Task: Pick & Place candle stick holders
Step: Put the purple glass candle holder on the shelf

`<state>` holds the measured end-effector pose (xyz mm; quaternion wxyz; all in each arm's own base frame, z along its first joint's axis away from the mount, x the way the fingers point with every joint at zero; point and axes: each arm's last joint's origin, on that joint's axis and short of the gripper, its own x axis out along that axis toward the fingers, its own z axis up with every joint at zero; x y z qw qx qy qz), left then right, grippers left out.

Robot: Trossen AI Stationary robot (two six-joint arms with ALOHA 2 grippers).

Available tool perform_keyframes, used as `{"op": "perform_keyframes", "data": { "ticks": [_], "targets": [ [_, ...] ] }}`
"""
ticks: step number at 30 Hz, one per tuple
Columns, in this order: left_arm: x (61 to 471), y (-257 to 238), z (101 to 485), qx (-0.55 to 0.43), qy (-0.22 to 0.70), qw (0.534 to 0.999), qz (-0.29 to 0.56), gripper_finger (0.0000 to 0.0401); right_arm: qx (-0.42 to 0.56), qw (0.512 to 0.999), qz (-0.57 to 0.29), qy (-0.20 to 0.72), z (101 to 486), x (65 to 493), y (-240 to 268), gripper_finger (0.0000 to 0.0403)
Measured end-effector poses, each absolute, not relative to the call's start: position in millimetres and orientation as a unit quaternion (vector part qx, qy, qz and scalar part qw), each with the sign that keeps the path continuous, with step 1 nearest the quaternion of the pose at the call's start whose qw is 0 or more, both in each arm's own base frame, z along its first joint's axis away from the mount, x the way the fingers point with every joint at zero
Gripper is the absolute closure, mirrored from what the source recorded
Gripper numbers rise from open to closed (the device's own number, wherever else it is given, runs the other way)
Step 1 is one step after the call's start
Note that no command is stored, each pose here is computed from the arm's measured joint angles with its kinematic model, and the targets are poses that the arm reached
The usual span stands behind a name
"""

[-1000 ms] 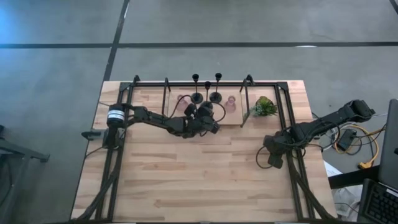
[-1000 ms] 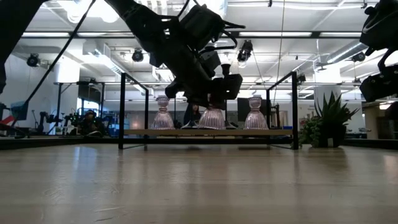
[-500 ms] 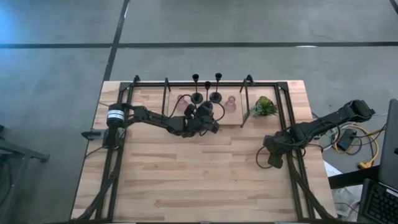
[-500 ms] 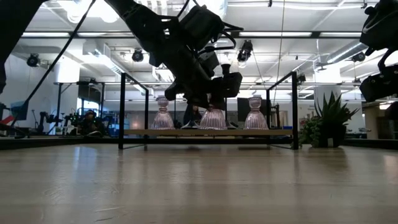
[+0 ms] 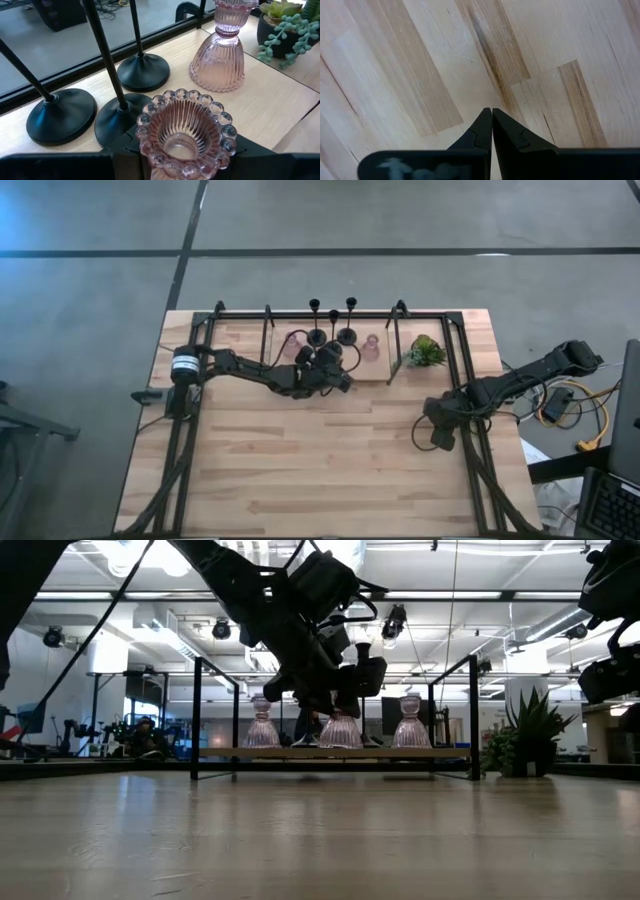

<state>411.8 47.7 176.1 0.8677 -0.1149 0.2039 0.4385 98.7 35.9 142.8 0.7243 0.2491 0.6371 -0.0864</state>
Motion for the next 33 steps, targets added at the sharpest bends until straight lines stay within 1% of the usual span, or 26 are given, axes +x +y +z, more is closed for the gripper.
{"op": "perform_keyframes", "data": {
  "ticks": [18,33],
  "targets": [
    [410.3,50.1,174.1,-0.117,0.208,0.863,0.446,0.0259,0.249,0.724,-0.086,0.637,142.8,98.7,36.0,0.0394],
    [411.1,49.8,173.9,-0.123,0.211,0.868,0.432,0.0257,0.249,0.724,-0.086,0.637,142.8,98.7,35.9,0.0394]
  ]
}}
